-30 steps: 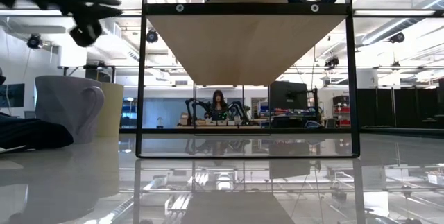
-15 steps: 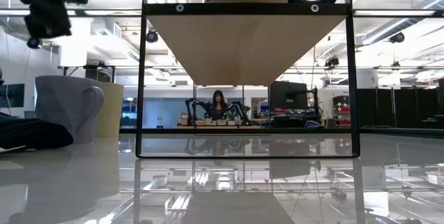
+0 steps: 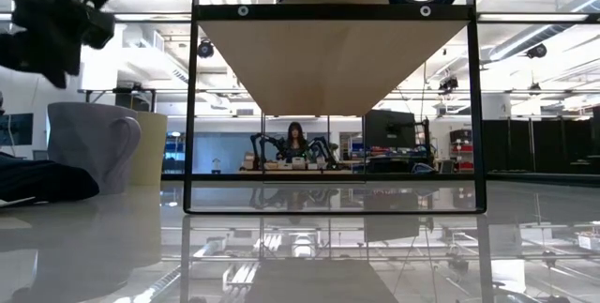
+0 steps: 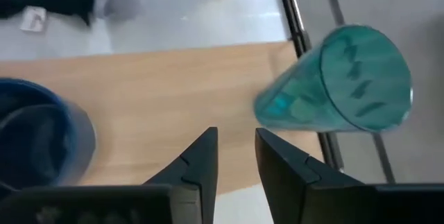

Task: Stack small to large cups/mugs on shelf
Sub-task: Put the purple mug on the shelf

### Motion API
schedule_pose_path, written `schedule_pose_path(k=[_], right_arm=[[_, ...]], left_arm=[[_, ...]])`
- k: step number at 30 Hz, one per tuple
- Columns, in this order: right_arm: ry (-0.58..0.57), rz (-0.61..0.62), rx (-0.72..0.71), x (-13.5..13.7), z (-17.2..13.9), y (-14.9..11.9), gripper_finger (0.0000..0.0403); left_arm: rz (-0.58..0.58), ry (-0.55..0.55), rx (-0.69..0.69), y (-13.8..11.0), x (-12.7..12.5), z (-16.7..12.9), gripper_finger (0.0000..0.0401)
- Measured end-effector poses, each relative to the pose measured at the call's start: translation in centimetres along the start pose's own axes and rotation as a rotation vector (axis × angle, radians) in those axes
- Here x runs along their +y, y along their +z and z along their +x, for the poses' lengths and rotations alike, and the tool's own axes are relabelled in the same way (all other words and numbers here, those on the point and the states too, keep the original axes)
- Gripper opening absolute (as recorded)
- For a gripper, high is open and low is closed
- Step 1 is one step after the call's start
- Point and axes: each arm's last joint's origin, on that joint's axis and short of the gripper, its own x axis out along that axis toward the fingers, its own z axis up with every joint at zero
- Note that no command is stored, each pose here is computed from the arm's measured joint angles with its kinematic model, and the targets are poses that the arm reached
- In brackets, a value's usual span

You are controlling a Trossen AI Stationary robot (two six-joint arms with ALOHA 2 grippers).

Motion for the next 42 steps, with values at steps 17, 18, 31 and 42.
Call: schedule_pose_path(k=[17, 18, 31, 42], right_arm=[[-0.023, 0.023, 0.073, -0.5, 0.1, -0.7, 0.0083], [-0.024, 0.026, 0.073, -0.6, 0.1, -0.7, 0.0082], [-0.028, 0.043, 0.074, -0.9, 0.2, -0.7, 0.0086], [-0.028, 0.050, 0.074, -0.9, 0.2, -0.7, 0.0083]], left_arm=[[0.064, 0.075, 0.063, 1.2, -0.7, 3.2, 0.0169], [0.072, 0.081, 0.072, 1.2, -0.9, 3.4, 0.0169], [0.168, 0.143, 0.053, 1.3, -2.3, 5.3, 0.0169], [0.160, 0.168, 0.083, 1.9, -2.9, 6.7, 0.0081]])
